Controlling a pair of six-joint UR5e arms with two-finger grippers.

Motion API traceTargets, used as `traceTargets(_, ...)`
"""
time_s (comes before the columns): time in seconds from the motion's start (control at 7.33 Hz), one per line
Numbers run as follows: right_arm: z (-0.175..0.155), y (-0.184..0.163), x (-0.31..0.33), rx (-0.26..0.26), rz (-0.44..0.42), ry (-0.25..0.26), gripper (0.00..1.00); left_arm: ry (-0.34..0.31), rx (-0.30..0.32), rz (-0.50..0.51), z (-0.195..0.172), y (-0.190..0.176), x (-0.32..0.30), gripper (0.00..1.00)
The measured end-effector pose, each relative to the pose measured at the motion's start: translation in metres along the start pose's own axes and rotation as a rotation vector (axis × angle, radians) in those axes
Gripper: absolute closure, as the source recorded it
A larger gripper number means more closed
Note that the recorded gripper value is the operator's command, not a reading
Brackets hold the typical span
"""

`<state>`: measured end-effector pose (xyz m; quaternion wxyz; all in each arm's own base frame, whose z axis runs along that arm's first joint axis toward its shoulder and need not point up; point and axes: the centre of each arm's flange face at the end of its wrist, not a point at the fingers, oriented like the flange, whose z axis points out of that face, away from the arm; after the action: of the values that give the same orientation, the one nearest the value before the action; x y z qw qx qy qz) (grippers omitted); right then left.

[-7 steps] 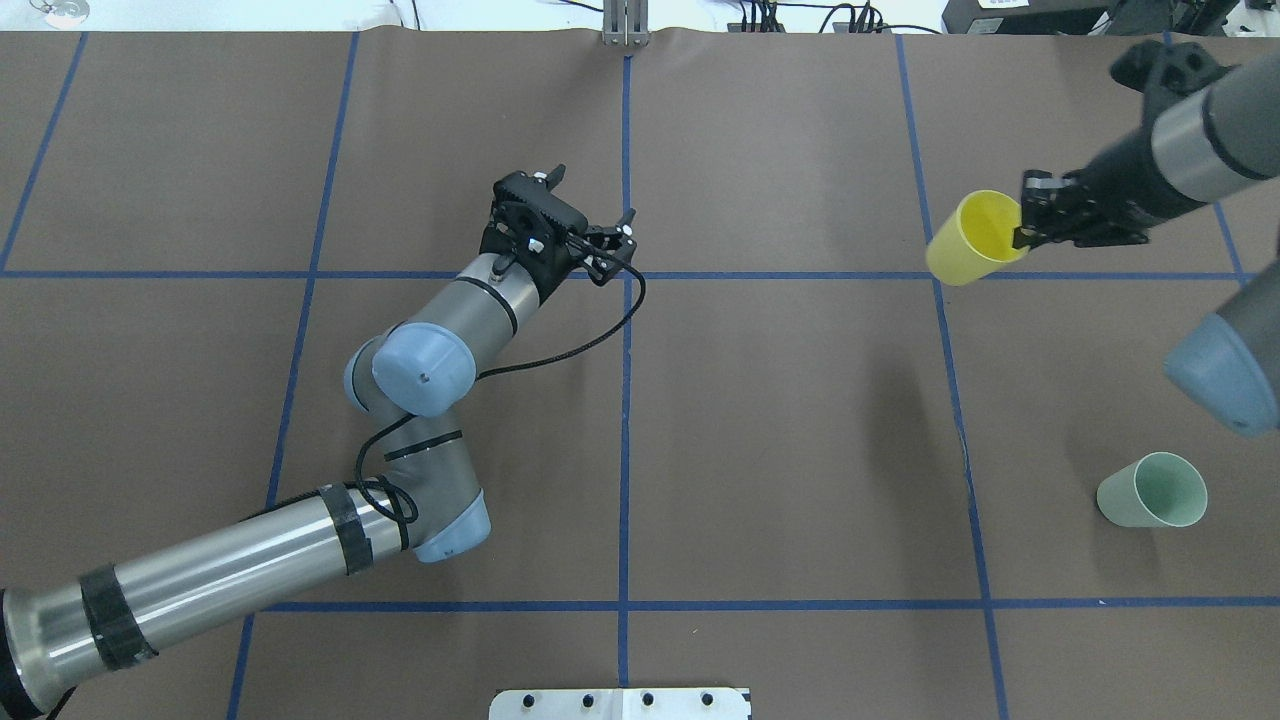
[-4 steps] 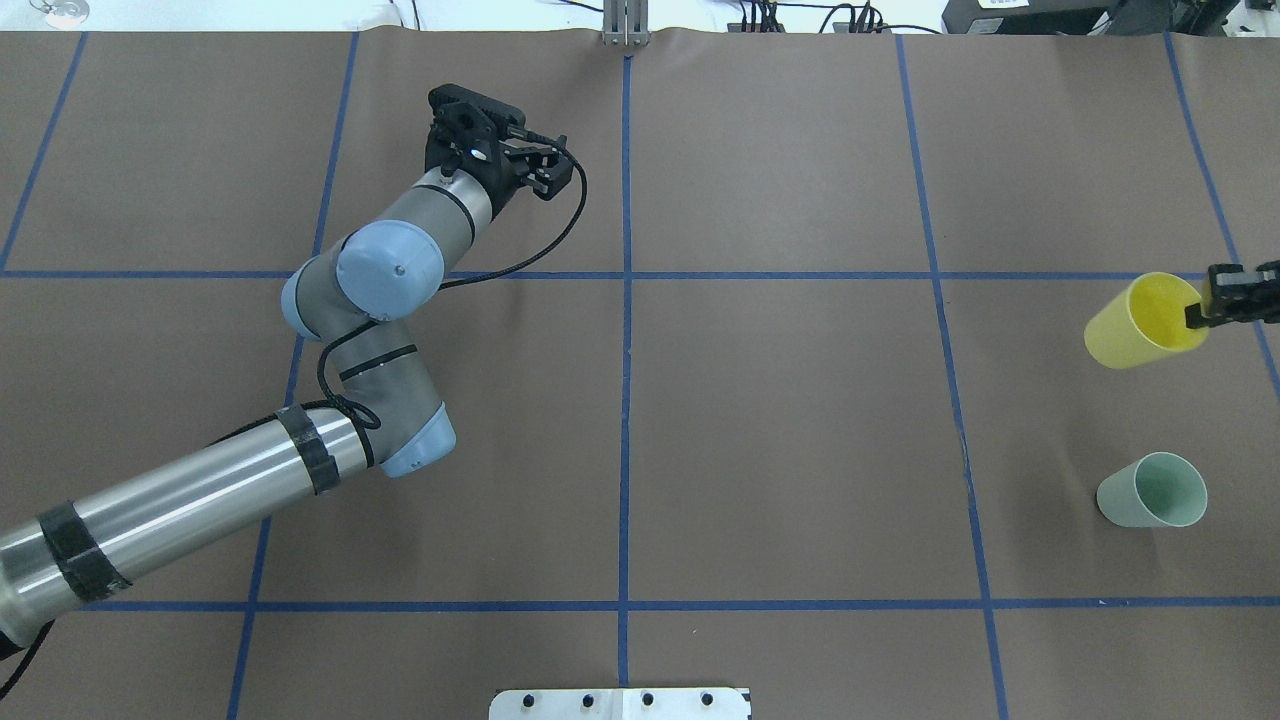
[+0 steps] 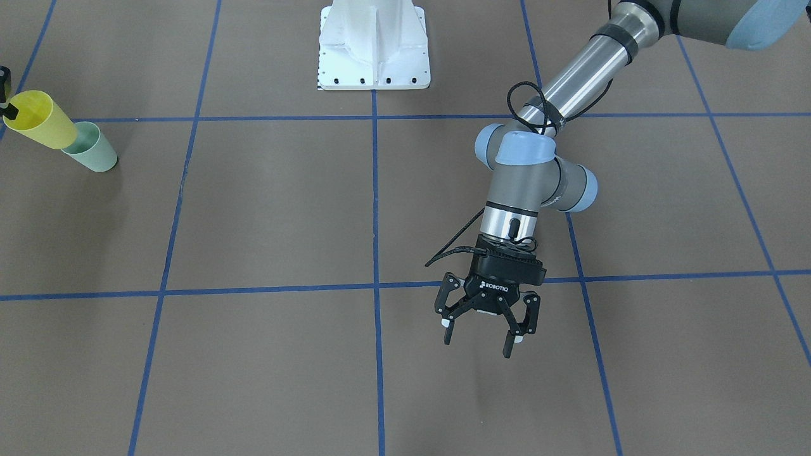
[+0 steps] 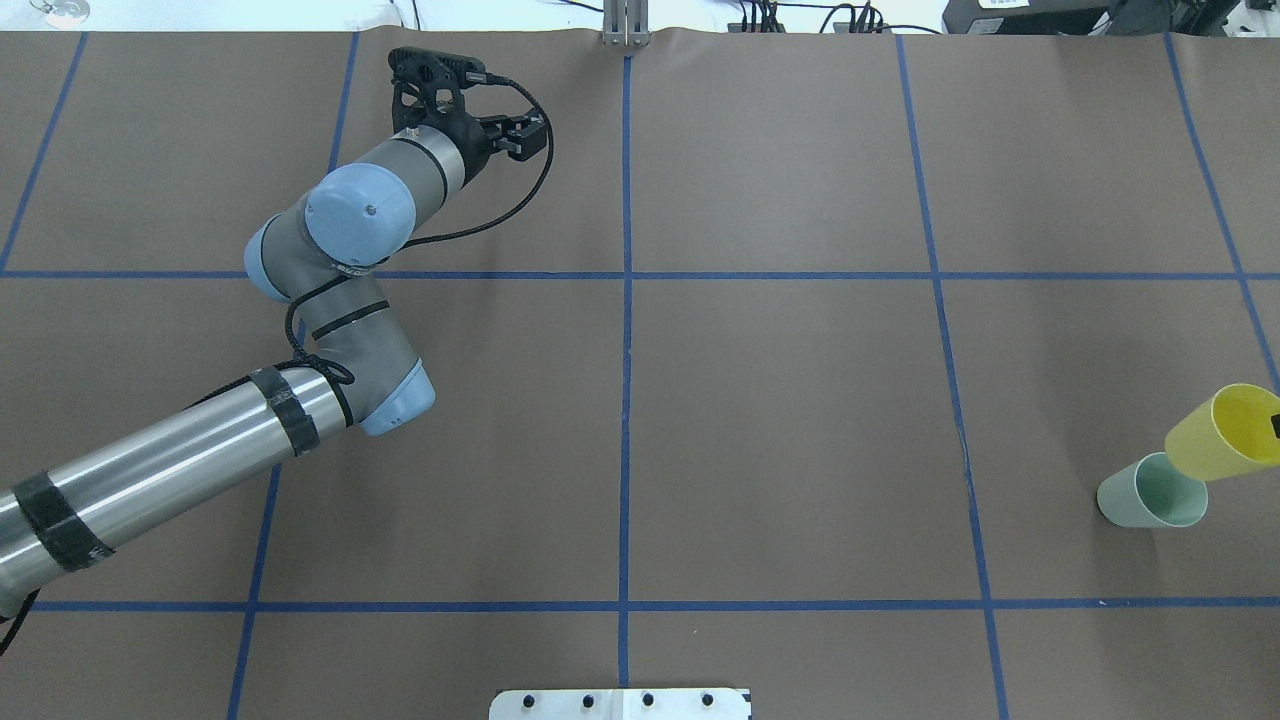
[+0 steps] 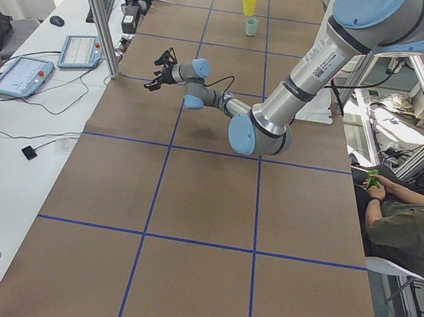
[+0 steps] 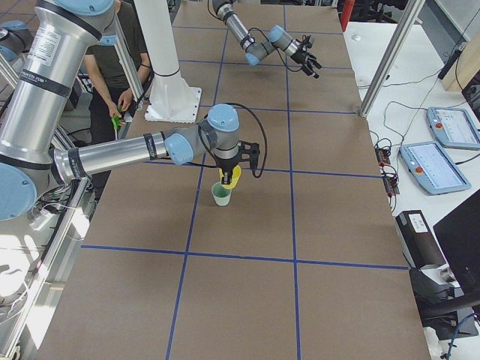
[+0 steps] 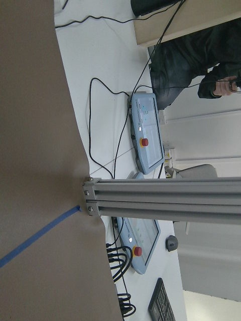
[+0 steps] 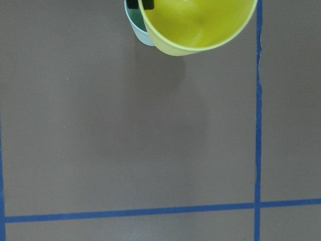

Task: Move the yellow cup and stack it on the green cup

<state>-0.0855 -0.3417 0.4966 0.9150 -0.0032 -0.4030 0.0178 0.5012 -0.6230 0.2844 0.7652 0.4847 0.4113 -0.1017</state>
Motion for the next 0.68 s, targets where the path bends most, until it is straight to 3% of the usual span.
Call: traceTargets(0.68,0.019,-0.007,-0.004,-0.045,-0.002,-0.017,1.0,0.004,-0.007,-0.02,0.0,0.001,0.0,0.01)
